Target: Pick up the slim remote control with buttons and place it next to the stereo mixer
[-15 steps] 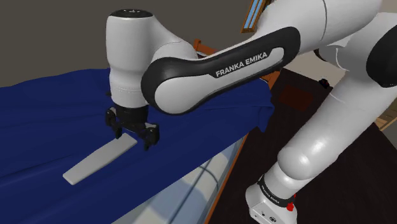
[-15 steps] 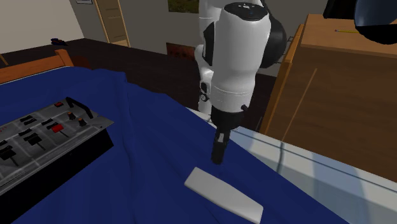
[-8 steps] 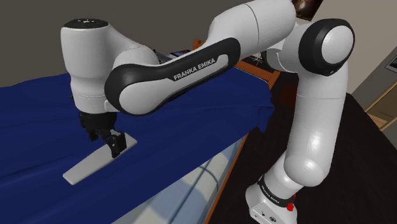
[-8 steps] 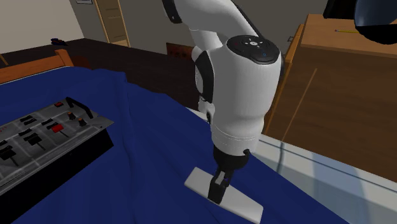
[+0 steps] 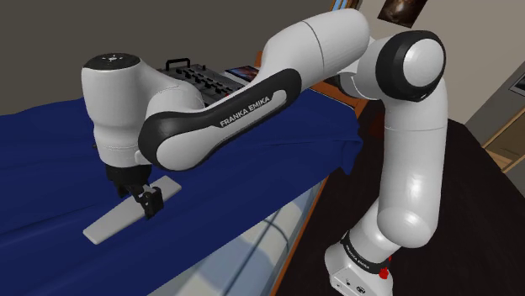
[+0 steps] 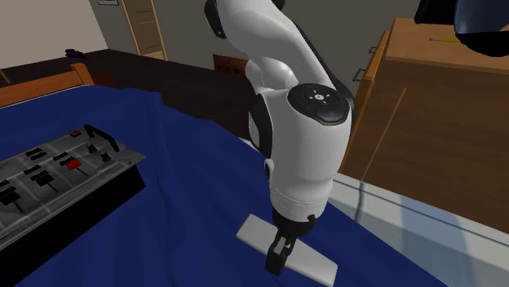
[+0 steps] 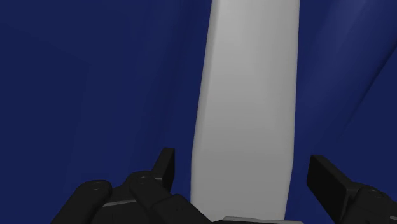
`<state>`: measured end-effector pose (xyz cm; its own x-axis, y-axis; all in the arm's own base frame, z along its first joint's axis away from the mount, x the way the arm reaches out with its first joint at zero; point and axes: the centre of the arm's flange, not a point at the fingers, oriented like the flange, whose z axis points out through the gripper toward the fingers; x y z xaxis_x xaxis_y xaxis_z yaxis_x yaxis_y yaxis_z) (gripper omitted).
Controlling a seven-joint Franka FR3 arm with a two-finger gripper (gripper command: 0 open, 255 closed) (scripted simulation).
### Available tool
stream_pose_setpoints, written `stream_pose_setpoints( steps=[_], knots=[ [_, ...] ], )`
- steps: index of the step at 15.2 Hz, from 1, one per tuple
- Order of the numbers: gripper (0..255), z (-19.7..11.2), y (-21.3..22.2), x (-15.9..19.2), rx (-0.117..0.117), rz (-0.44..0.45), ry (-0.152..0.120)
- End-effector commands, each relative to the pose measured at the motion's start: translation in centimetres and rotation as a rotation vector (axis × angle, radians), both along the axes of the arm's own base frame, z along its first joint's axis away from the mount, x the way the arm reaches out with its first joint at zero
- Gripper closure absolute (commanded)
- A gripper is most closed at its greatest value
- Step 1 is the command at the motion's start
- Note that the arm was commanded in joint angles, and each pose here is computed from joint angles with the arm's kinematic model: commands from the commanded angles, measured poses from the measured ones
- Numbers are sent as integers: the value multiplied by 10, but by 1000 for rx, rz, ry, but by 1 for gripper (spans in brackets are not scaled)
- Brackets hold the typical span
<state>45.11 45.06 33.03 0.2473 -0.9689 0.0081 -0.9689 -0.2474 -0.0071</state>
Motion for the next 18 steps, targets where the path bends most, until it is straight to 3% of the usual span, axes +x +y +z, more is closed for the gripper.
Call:
stream_pose_setpoints(
  steps=[1, 7, 8, 18],
  knots=[
    [0, -3, 0, 0, 1, 0, -1],
    [0, -3, 0, 0, 0, 0, -1],
    [255, -3, 0, 0, 0, 0, -1],
    [255, 2, 0, 0, 1, 0, -1]
  ],
)
